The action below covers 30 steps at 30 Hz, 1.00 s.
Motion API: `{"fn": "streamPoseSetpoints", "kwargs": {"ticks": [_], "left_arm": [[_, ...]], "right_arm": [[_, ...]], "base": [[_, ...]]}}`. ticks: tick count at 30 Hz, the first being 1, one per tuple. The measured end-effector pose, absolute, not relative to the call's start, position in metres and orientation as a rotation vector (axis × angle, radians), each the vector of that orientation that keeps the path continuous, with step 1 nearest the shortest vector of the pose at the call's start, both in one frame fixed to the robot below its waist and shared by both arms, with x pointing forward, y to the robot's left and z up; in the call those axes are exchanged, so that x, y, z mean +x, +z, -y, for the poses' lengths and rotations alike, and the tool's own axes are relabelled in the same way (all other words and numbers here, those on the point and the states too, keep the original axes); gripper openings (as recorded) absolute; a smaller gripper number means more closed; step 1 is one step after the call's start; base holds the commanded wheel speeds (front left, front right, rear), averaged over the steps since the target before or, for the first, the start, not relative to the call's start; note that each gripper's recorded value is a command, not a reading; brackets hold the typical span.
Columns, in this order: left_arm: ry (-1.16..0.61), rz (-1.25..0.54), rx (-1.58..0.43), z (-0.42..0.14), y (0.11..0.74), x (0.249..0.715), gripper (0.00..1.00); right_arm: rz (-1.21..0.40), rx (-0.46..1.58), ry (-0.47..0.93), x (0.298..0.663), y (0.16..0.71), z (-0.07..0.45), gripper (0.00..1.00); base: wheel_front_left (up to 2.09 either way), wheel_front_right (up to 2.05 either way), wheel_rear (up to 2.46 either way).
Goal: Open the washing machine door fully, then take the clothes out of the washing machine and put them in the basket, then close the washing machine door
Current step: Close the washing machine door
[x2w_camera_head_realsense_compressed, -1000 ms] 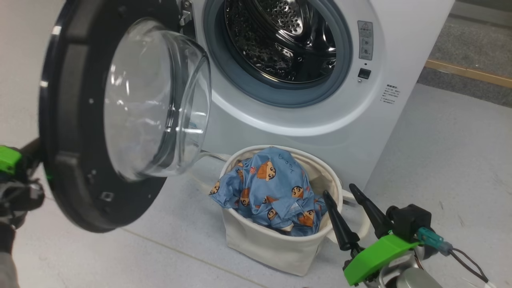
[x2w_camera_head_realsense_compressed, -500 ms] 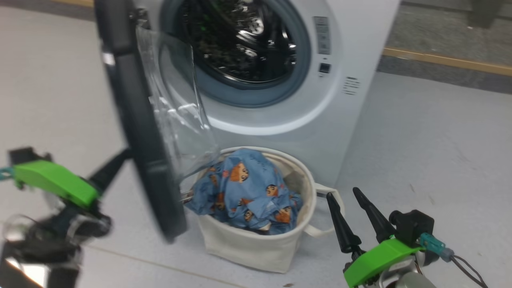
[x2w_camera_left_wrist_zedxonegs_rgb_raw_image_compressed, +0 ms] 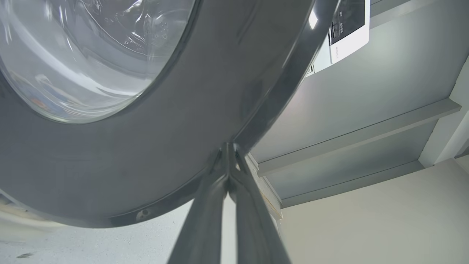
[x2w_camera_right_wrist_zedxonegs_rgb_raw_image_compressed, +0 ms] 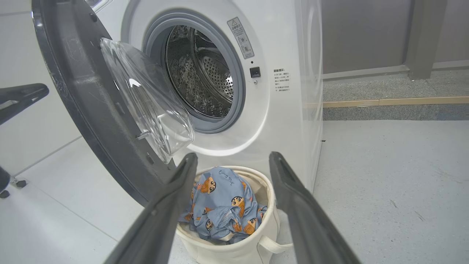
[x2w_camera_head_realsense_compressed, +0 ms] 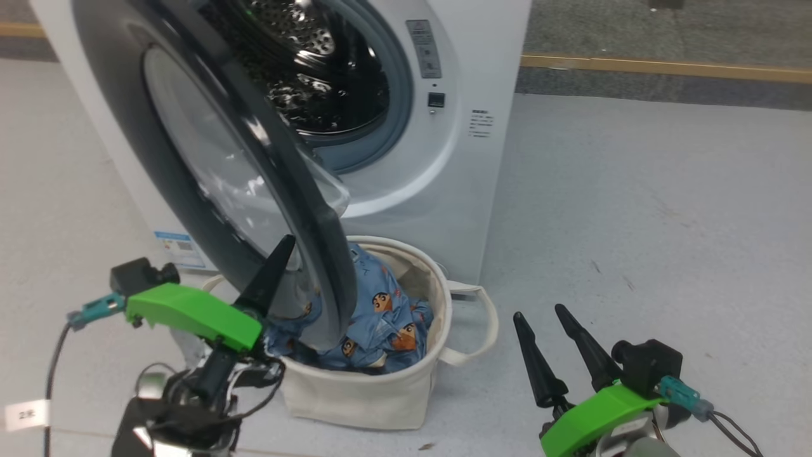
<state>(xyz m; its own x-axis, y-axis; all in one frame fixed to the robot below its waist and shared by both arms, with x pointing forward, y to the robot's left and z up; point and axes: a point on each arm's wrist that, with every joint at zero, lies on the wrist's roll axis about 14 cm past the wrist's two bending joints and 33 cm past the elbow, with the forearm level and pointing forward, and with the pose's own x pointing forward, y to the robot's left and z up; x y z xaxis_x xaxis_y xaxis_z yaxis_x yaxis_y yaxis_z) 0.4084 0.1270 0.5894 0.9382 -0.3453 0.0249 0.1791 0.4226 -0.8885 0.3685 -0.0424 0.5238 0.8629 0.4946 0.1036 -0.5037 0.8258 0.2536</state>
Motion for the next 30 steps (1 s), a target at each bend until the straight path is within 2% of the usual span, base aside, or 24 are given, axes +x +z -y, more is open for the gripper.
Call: {"fn": "streamPoseSetpoints", "kwargs": {"ticks": [5, 14, 16, 17, 23, 30], "left_arm": [[-0.329, -0.162, -1.083, -0.119, 0.586, 0.414, 0.00], [-0.274, -0.127, -0.994, -0.147, 0.582, 0.407, 0.00], [-0.244, -0.120, -0.962, -0.159, 0.578, 0.402, 0.97], [-0.229, -0.116, -0.940, -0.166, 0.577, 0.399, 1.00], [-0.157, -0.034, -0.854, -0.200, 0.583, 0.381, 1.00], [-0.065, 0.060, -0.457, -0.241, 0.580, 0.357, 1.00]], "right_arm": [[0.034, 0.281, 0.514, 0.368, 0.522, 0.047, 1.00], [0.028, 0.297, 0.524, 0.372, 0.520, 0.041, 1.00], [0.026, 0.300, 0.526, 0.374, 0.519, 0.039, 1.00], [0.025, 0.301, 0.528, 0.374, 0.518, 0.038, 1.00], [0.020, 0.307, 0.549, 0.376, 0.518, 0.030, 1.00], [0.039, 0.299, 0.560, 0.374, 0.524, 0.027, 1.00]], "base": [[0.00, 0.00, 0.00], [0.00, 0.00, 0.00], [0.00, 0.00, 0.00], [0.00, 0.00, 0.00], [0.00, 0.00, 0.00], [0.00, 0.00, 0.00]]}}
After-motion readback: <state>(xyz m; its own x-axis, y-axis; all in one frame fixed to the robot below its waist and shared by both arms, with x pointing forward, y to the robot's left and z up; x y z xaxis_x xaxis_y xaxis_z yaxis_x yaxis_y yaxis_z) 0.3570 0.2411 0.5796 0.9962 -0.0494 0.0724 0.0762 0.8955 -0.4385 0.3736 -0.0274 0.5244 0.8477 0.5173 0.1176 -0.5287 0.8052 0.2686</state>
